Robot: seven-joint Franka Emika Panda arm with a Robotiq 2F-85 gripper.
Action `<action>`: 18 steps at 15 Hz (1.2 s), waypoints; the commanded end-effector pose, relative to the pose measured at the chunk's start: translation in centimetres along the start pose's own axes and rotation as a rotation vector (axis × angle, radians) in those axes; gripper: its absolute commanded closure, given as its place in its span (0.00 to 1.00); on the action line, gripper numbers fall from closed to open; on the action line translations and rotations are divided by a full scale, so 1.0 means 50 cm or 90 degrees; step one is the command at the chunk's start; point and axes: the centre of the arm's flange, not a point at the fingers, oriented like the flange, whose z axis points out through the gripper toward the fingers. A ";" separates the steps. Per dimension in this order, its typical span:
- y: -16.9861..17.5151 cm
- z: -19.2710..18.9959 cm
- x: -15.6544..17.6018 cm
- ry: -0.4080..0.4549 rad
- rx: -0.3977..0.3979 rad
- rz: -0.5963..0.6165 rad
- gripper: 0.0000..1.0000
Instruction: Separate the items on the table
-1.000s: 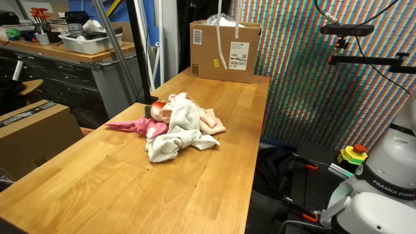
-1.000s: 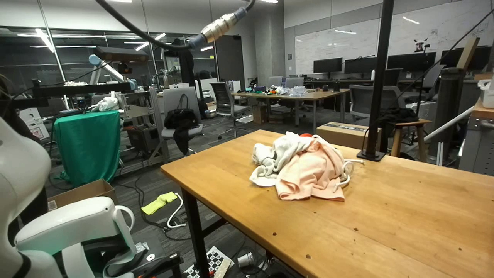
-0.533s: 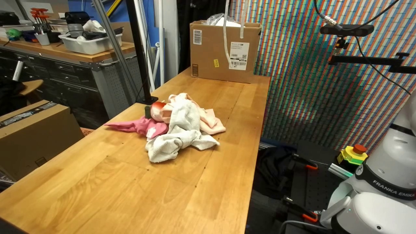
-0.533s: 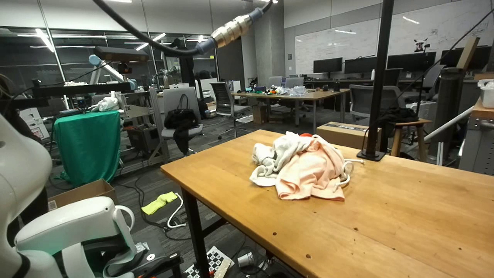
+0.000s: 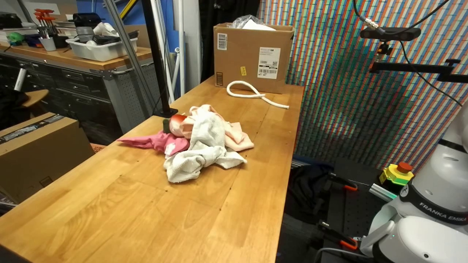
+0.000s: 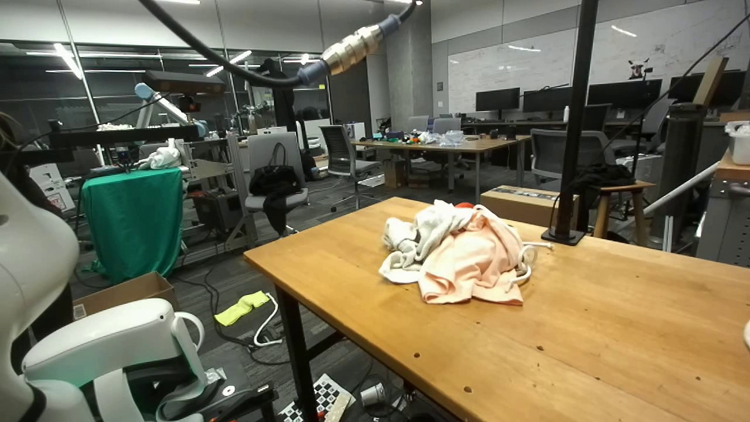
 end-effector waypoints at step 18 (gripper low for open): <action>-0.280 -0.328 -0.485 -0.182 0.297 -0.432 0.00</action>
